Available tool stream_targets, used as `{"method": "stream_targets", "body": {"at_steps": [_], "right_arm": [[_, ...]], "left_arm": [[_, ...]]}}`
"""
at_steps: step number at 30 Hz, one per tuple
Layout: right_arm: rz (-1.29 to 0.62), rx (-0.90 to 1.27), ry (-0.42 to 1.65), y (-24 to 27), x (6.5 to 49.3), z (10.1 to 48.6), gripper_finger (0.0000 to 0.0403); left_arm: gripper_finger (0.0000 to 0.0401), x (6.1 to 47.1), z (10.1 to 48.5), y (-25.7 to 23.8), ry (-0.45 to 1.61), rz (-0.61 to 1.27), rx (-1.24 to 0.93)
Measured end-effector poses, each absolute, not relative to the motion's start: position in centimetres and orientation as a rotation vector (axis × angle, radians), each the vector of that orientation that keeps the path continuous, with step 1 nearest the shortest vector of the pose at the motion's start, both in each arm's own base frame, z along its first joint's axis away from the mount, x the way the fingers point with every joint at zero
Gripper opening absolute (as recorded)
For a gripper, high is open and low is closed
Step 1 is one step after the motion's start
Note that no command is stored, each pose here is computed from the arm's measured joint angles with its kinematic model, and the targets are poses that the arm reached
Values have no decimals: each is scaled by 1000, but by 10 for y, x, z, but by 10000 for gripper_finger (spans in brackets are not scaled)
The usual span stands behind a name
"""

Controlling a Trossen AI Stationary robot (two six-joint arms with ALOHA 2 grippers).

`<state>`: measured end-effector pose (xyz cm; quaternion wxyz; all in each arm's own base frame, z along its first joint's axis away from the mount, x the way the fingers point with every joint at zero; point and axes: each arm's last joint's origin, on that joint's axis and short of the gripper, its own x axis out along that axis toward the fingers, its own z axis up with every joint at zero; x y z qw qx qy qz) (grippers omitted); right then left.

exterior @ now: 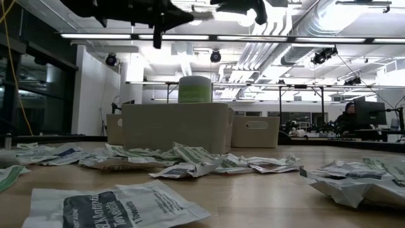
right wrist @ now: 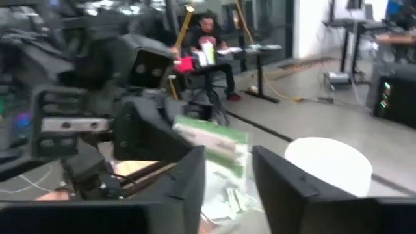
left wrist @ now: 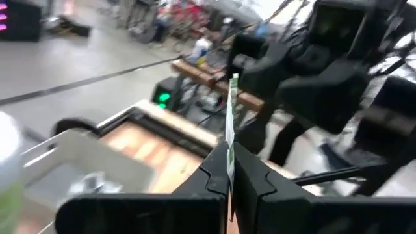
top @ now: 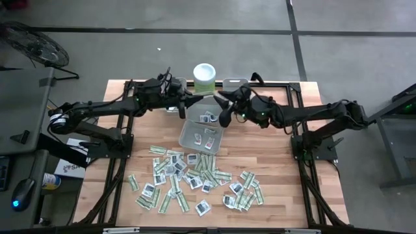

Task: Pick & Place First Aid Supplies
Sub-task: Put the bandage pack into the left bin

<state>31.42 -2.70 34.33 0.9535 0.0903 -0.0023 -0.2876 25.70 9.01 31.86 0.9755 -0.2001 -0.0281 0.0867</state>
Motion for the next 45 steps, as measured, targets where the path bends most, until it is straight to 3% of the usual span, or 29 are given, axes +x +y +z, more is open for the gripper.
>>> {"method": "stream_targets", "body": {"at_steps": [8, 20, 40, 45], "right_arm": [[-702, 219, 57, -39, 289, 351, 214], [-788, 211, 91, -41, 279, 351, 220], [-870, 295, 135, -46, 275, 342, 220], [-891, 342, 181, -46, 272, 335, 220]], "left_arm": [[1, 229, 307, 114, 110, 492, -458], [0, 189, 274, 135, 462, 849, -560], [1, 174, 210, 199, 690, 654, -916], [27, 169, 208, 205, 695, 654, -907]]}}
